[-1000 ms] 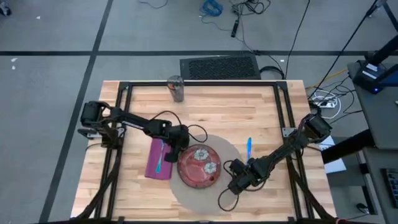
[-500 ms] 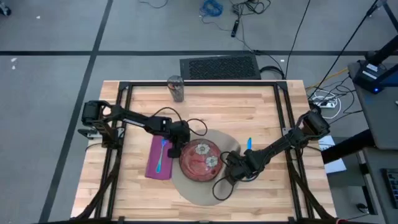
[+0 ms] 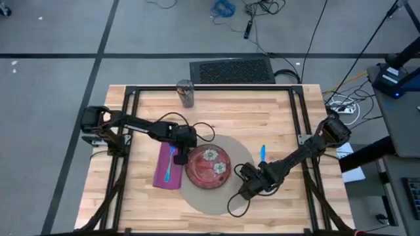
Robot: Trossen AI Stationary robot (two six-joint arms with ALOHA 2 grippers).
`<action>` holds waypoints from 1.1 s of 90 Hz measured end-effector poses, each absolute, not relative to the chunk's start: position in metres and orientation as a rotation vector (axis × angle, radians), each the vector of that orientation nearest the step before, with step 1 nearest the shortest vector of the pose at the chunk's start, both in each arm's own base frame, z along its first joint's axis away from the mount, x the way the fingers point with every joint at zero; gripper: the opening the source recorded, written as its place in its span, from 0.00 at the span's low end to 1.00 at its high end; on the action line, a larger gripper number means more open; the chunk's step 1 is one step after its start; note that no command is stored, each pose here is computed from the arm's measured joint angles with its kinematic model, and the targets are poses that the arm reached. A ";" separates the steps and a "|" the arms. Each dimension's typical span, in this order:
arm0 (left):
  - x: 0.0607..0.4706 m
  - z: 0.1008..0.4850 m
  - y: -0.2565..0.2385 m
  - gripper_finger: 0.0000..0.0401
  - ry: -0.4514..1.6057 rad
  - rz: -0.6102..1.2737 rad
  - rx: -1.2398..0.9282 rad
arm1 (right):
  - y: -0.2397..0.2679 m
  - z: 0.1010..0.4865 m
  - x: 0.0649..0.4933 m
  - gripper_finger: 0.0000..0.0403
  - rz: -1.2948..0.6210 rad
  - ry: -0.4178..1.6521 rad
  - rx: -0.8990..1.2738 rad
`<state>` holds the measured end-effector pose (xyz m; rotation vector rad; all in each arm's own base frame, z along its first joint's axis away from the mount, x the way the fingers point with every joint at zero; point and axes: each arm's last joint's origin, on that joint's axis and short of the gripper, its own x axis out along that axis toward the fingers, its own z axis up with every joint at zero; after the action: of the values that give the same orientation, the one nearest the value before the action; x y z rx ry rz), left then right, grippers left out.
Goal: Set table place
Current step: Adjust the pink napkin
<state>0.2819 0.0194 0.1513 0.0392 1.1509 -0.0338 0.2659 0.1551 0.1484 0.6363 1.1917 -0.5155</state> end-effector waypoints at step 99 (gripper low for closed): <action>0.199 0.175 -0.007 0.20 1.242 0.068 -0.009 | 0.155 0.192 0.297 0.31 -0.478 0.964 0.422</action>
<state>0.1992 -0.0071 0.1747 -0.0087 1.2418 0.0684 0.2966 0.1546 0.1916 0.4219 0.9636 -0.4781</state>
